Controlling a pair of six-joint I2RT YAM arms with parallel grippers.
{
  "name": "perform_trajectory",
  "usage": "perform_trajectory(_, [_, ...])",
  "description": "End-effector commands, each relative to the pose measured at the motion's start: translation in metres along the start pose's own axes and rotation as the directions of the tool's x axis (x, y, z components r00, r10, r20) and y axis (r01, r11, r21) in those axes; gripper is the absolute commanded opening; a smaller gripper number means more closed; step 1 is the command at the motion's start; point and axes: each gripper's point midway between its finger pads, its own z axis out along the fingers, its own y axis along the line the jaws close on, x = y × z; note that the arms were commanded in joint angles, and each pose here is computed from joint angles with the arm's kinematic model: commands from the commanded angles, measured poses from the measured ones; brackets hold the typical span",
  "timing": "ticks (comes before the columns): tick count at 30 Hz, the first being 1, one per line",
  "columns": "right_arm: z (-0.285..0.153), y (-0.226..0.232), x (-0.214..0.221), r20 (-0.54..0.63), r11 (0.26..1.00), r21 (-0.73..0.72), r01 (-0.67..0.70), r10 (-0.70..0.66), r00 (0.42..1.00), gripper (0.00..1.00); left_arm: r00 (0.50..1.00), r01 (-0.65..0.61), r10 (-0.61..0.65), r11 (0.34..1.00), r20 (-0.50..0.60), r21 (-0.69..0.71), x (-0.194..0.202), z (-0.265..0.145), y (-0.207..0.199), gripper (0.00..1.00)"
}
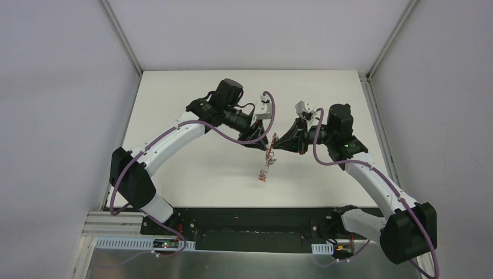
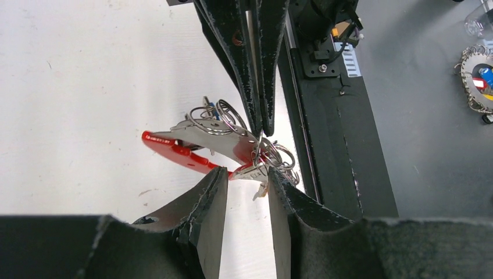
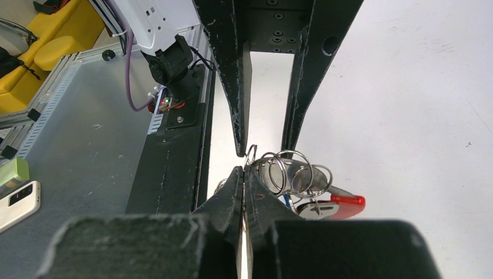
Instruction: Put the keys on the keyring
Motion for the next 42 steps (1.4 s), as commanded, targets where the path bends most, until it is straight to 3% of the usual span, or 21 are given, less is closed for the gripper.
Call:
perform_trajectory(1, [-0.001, 0.005, -0.009, 0.021, 0.998, -0.039, 0.054, -0.053, 0.998, 0.00, 0.994, -0.102, 0.099, 0.994, 0.048, 0.048, -0.013, -0.010, -0.013, 0.32])
perform_trajectory(9, [0.000, 0.003, -0.007, 0.018, 0.998, -0.038, 0.043, -0.043, 0.999, 0.00, 0.989, -0.140, 0.137, 0.989, 0.055, 0.055, -0.017, -0.017, -0.014, 0.34])
perform_trajectory(24, [0.000, 0.001, -0.006, 0.016, 0.999, -0.036, 0.035, -0.034, 0.999, 0.00, 0.994, -0.081, 0.075, 0.995, 0.084, 0.063, -0.021, 0.000, -0.004, 0.33])
perform_trajectory(42, [0.000, -0.001, -0.005, 0.014, 0.999, -0.032, 0.023, -0.023, 1.000, 0.00, 0.997, -0.042, 0.035, 0.994, 0.075, 0.101, -0.012, 0.011, -0.011, 0.16])
